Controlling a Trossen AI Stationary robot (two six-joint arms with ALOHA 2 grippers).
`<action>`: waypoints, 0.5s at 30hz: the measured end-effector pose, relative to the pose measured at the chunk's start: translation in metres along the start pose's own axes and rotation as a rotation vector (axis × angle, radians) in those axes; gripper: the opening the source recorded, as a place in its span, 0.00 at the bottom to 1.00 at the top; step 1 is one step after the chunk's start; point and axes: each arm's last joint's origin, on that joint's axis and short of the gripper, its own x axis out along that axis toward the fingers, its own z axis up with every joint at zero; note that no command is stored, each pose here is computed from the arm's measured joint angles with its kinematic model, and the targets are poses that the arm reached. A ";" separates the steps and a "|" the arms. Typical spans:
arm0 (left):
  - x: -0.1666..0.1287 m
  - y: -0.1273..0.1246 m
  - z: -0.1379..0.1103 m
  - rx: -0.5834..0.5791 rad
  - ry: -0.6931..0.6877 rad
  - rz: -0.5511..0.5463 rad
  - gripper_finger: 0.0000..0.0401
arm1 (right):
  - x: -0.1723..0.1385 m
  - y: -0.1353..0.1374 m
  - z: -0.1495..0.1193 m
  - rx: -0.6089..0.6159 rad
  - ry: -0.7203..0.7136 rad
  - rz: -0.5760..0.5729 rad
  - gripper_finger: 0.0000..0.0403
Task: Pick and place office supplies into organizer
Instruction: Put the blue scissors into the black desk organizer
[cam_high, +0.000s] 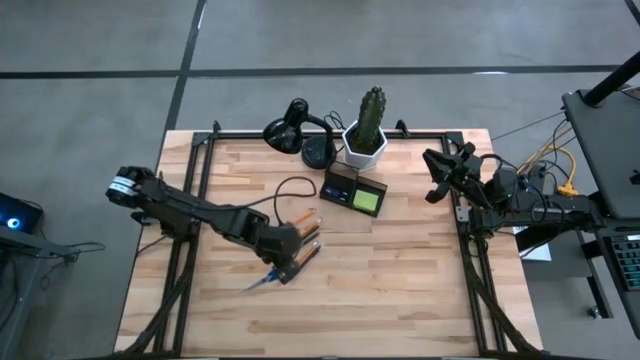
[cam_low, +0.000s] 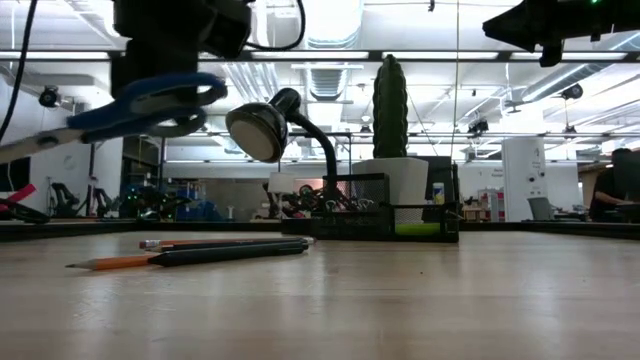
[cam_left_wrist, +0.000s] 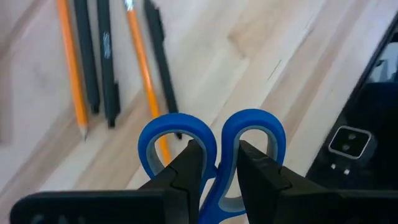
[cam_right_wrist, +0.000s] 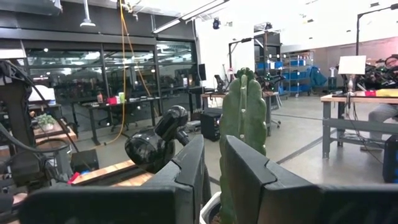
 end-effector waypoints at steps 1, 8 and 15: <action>0.000 -0.001 0.001 0.004 -0.009 -0.009 0.17 | 0.000 0.000 0.000 0.000 0.000 0.000 0.13; 0.000 0.000 0.007 0.019 -0.061 -0.016 0.17 | 0.000 0.000 0.002 0.013 -0.018 -0.001 0.13; -0.001 -0.004 0.012 0.048 -0.115 -0.053 0.17 | 0.000 0.000 0.002 0.016 -0.022 -0.001 0.13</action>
